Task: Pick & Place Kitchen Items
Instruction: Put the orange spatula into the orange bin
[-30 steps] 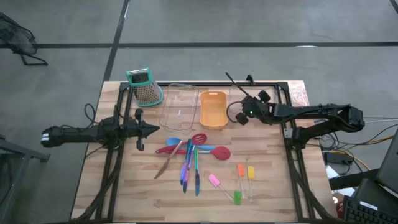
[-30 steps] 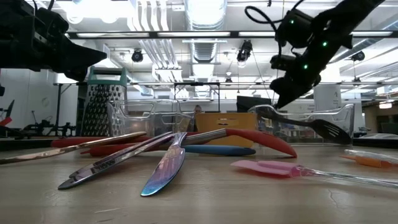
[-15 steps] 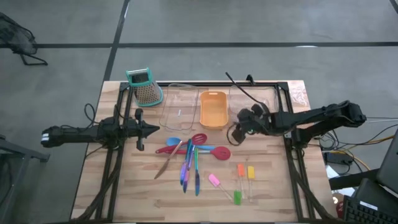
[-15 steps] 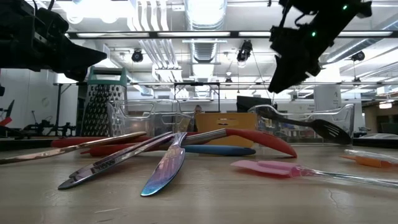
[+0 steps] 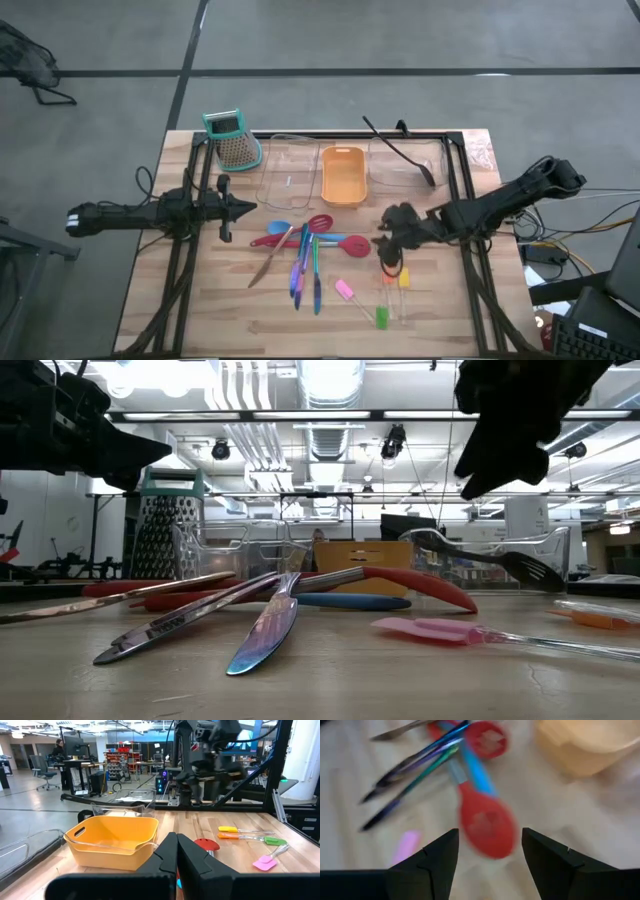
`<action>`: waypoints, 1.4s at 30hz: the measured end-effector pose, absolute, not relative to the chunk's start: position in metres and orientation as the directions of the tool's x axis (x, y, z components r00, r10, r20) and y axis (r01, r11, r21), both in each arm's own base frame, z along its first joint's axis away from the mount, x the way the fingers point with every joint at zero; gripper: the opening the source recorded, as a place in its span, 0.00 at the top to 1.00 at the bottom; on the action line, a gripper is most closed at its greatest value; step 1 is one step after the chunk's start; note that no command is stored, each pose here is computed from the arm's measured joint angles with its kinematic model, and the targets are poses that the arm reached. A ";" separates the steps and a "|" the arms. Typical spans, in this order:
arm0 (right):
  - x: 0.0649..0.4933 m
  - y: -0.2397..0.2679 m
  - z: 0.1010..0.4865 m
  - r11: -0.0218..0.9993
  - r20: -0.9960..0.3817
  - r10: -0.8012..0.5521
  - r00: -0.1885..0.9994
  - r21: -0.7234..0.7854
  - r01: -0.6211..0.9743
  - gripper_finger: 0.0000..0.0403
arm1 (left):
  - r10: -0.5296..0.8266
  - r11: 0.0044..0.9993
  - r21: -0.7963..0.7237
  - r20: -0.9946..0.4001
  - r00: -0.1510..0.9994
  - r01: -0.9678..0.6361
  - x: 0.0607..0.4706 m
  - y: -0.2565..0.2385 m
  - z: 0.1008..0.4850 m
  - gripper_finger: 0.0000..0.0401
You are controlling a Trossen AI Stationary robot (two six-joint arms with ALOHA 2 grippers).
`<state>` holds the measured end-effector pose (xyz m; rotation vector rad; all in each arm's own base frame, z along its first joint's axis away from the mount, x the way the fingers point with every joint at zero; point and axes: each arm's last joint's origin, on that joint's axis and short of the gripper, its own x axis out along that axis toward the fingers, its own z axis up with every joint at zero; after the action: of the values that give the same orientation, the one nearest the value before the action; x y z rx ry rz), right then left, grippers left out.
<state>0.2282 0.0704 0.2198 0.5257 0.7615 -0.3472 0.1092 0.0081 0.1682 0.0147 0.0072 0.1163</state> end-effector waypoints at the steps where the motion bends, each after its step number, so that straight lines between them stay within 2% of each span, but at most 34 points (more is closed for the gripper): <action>1: 0.228 0.075 0.220 0.814 -0.726 -0.084 0.683 0.345 0.467 0.47 | 0.116 0.993 0.015 -0.006 0.993 -0.116 0.109 0.008 0.168 0.99; 10: 0.227 0.106 0.207 0.758 -0.758 0.023 0.652 0.439 0.483 0.50 | 0.116 0.993 0.015 -0.006 0.993 -0.116 0.109 0.008 0.168 0.99; 21: 0.236 0.134 0.163 0.628 -0.883 0.172 0.437 0.440 0.642 0.47 | 0.116 0.993 0.015 -0.006 0.993 -0.116 0.109 0.008 0.168 0.99; 28: 0.250 0.145 0.143 0.620 -0.927 0.189 0.323 0.368 0.692 0.50 | 0.116 0.993 0.015 -0.008 0.993 -0.116 0.109 0.008 0.168 0.99; 37: 0.263 0.152 0.147 0.669 -0.992 0.064 0.112 0.126 0.732 0.54 | 0.116 0.993 0.015 -0.012 0.993 -0.116 0.109 0.008 0.168 0.99; 40: 0.272 0.158 0.152 0.680 -0.995 0.048 0.092 0.100 0.726 0.55 | 0.116 0.993 0.015 -0.013 0.993 -0.116 0.109 0.008 0.168 0.99; 42: 0.274 0.158 0.150 0.695 -1.000 0.009 0.022 0.022 0.719 0.56 | 0.116 0.993 0.015 -0.013 0.993 -0.116 0.109 0.008 0.168 0.99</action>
<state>0.2735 0.1585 0.1498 0.6390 1.4615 -0.6122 0.1095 0.0081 0.1675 0.0147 0.0140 0.1161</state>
